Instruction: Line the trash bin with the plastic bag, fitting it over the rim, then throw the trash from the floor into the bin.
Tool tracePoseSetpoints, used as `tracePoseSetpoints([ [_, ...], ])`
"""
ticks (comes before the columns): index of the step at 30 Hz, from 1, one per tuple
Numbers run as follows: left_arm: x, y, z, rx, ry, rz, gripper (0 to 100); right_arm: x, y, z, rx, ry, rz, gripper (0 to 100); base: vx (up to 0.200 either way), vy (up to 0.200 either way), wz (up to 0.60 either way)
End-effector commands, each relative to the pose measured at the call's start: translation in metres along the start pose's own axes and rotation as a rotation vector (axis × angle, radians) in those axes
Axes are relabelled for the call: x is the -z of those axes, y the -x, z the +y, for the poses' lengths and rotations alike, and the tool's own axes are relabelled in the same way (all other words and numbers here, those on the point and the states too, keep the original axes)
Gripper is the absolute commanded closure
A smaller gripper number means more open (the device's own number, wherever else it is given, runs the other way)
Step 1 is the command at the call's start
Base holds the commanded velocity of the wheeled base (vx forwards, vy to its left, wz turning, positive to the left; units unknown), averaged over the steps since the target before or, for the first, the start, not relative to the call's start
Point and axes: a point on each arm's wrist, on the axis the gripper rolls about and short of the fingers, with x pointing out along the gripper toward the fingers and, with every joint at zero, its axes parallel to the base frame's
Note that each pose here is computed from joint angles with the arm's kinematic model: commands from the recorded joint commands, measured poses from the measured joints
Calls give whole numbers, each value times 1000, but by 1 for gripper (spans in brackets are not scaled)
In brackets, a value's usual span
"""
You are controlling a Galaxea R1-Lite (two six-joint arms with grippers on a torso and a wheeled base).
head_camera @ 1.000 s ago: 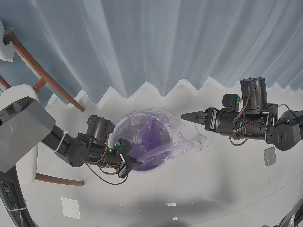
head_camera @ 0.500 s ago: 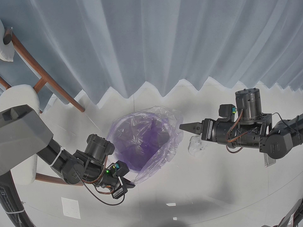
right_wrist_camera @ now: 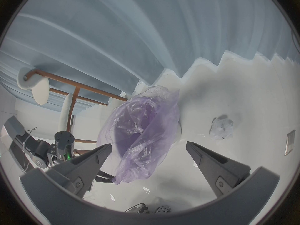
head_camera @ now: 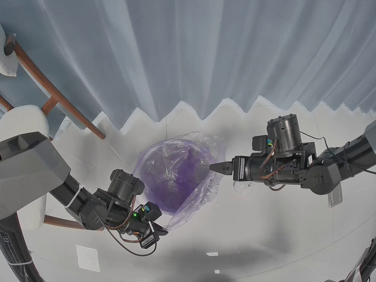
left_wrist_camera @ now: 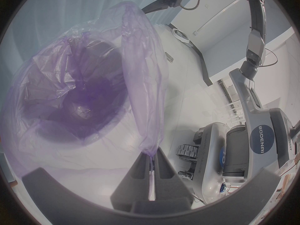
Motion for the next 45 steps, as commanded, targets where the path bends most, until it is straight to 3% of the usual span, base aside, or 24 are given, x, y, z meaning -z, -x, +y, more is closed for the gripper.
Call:
tracePoseSetpoints([
  [1,0,-1,0,0,-1,1,100,4,-20,-1,13,15,27,0,0,0,0],
  [10,-2,-3,-4,12,-13,3,100,15,-34,1,26,72,66,0,0,0,0],
  [11,-2,-3,-4,12,-13,3,100,16,-35,1,27,72,68,100,0,0,0],
  [22,4,-8,-10,33,-27,35,100,37,-30,-25,110,70,136,100,0,0,0],
  [29,14,-20,-6,-37,-10,126,100,53,-43,-34,132,60,188,100,0,0,0],
  [37,23,-32,-1,-91,15,201,100,63,-75,-56,174,45,158,100,0,0,0],
  [45,25,-32,6,-124,31,208,100,50,-95,-70,201,7,109,100,0,0,0],
])
